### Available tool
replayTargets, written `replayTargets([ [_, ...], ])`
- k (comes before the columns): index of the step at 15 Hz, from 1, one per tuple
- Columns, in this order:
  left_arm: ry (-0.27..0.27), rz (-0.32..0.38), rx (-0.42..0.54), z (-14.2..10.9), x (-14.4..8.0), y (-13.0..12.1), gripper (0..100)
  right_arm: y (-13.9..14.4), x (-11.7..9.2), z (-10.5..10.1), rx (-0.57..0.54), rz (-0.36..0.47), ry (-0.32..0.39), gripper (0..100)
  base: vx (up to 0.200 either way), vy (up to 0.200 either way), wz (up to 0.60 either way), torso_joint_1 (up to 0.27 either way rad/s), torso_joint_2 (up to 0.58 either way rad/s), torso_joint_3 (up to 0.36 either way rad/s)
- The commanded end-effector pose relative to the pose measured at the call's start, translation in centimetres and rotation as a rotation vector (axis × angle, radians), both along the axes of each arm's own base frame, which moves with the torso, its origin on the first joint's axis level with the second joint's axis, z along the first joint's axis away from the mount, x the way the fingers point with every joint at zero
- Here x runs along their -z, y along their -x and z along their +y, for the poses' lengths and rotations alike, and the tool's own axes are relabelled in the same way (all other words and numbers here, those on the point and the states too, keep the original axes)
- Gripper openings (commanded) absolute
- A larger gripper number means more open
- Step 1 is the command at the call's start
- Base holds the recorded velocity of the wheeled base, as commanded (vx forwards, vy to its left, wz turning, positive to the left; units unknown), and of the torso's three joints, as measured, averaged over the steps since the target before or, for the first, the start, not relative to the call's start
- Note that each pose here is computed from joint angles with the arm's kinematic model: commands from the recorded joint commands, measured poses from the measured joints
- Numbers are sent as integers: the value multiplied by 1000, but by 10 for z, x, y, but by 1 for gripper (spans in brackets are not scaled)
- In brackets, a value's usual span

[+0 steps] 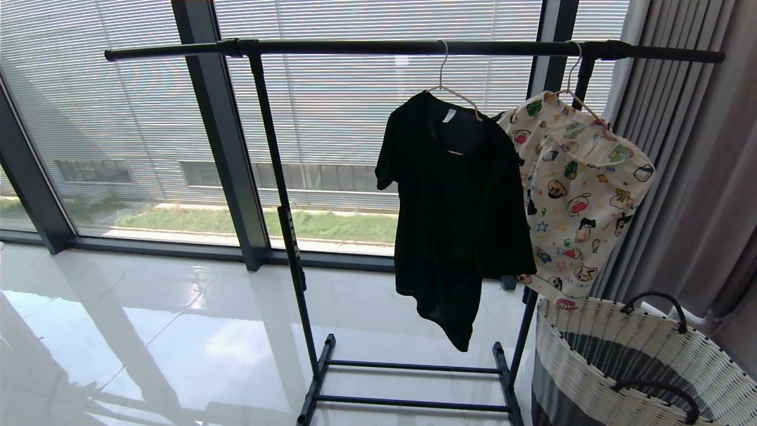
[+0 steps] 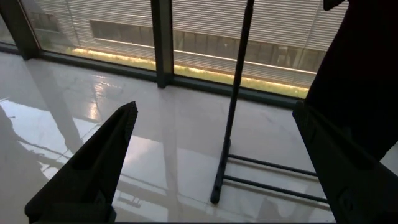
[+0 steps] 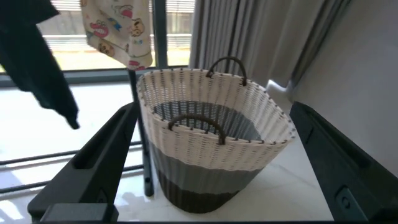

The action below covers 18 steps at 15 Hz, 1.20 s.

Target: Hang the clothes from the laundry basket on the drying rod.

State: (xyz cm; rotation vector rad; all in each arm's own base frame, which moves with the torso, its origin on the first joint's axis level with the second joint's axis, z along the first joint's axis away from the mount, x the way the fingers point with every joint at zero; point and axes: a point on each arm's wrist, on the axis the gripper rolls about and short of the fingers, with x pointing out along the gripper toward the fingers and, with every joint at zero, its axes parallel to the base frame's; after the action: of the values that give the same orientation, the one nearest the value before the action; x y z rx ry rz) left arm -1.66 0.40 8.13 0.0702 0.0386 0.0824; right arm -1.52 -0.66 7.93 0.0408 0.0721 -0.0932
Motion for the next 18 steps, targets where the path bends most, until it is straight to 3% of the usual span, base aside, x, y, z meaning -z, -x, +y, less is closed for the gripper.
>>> replayTargets([
  [1, -20, 9, 117, -3, 0, 0, 100, 0, 4, 1, -63, 42, -40, 100, 0, 0, 0, 0, 0, 0],
  [3, 34, 42, 106, -2, 4, 0, 100, 0, 5, 1, -66, 53, -20, 100, 0, 0, 0, 0, 0, 0],
  [7, 46, 40, 104, -2, 4, 0, 100, 0, 5, 1, -72, 53, -19, 100, 0, 0, 0, 0, 0, 0],
  [11, 52, 20, 77, -3, 4, 1, 100, -3, 4, 0, -194, 86, -10, 100, 0, 0, 0, 0, 0, 0],
  [16, 55, 41, 104, -2, 4, 0, 100, 0, 5, 0, -128, 58, 0, 100, 0, 0, 0, 0, 0, 0],
  [18, 55, 39, 102, -2, 4, 0, 100, 0, 5, 2, -3, 66, -3, 100, 0, 0, 0, 0, 0, 0],
])
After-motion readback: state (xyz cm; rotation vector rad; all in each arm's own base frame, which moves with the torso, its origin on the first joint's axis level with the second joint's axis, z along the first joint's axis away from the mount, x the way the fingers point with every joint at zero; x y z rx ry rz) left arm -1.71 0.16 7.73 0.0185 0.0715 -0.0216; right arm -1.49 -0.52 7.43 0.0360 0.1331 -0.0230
